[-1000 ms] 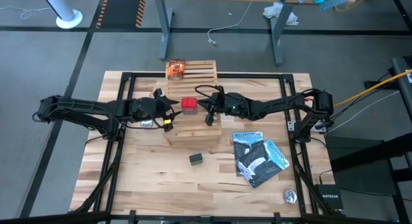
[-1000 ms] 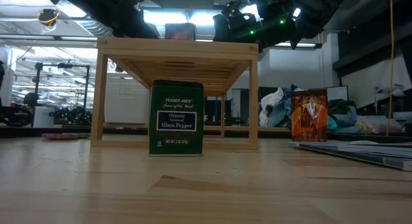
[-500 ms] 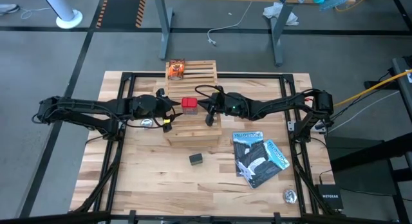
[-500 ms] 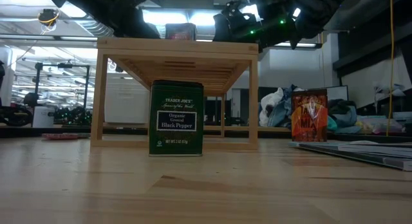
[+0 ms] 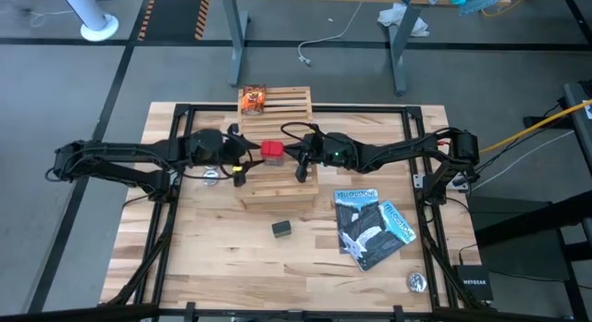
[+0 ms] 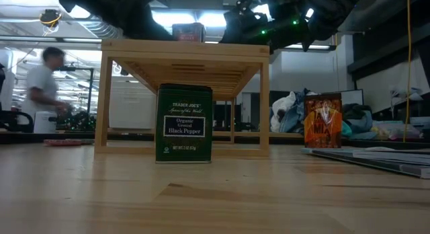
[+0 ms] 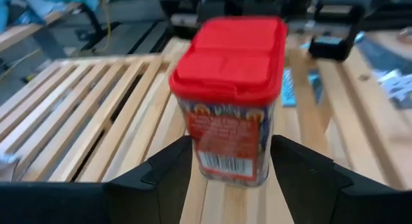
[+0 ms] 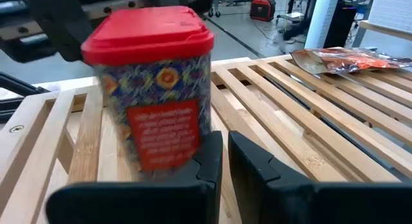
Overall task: Shelf spices
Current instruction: Remove the red seasoning can from the shelf
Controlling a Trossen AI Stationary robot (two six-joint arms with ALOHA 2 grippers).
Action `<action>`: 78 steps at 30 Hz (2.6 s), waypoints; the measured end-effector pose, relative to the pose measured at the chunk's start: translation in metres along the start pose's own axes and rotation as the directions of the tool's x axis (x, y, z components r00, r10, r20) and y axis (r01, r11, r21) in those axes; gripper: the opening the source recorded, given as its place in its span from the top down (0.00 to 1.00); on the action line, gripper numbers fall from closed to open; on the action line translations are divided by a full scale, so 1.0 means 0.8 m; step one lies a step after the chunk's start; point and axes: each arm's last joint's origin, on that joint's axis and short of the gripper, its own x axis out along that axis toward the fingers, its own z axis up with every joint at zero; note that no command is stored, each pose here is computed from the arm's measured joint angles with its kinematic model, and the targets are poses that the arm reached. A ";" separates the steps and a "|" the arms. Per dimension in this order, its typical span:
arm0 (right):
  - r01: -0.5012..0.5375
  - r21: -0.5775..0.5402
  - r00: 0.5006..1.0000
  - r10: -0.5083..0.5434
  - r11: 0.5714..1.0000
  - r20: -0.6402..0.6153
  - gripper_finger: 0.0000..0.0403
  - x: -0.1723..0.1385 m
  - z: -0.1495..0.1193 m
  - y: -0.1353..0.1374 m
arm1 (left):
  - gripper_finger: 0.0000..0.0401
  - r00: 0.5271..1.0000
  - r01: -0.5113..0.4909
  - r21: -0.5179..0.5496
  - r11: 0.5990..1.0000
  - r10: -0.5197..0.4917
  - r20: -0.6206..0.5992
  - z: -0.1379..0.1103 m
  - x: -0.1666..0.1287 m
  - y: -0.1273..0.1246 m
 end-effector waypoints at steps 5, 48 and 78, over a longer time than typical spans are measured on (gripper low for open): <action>0.000 0.000 1.000 0.000 1.000 0.001 0.92 0.000 0.000 0.000 | 0.49 0.998 0.049 -0.001 0.999 -0.049 0.039 0.003 0.001 0.005; -0.009 0.013 1.000 0.009 1.000 0.015 0.92 0.000 0.002 0.000 | 0.47 0.983 0.168 -0.096 0.981 -0.160 0.092 -0.004 0.060 -0.008; 0.077 -0.030 0.996 -0.078 0.997 -0.038 0.92 0.000 -0.005 -0.003 | 0.57 0.975 0.097 0.020 0.995 -0.099 0.199 0.017 0.030 -0.001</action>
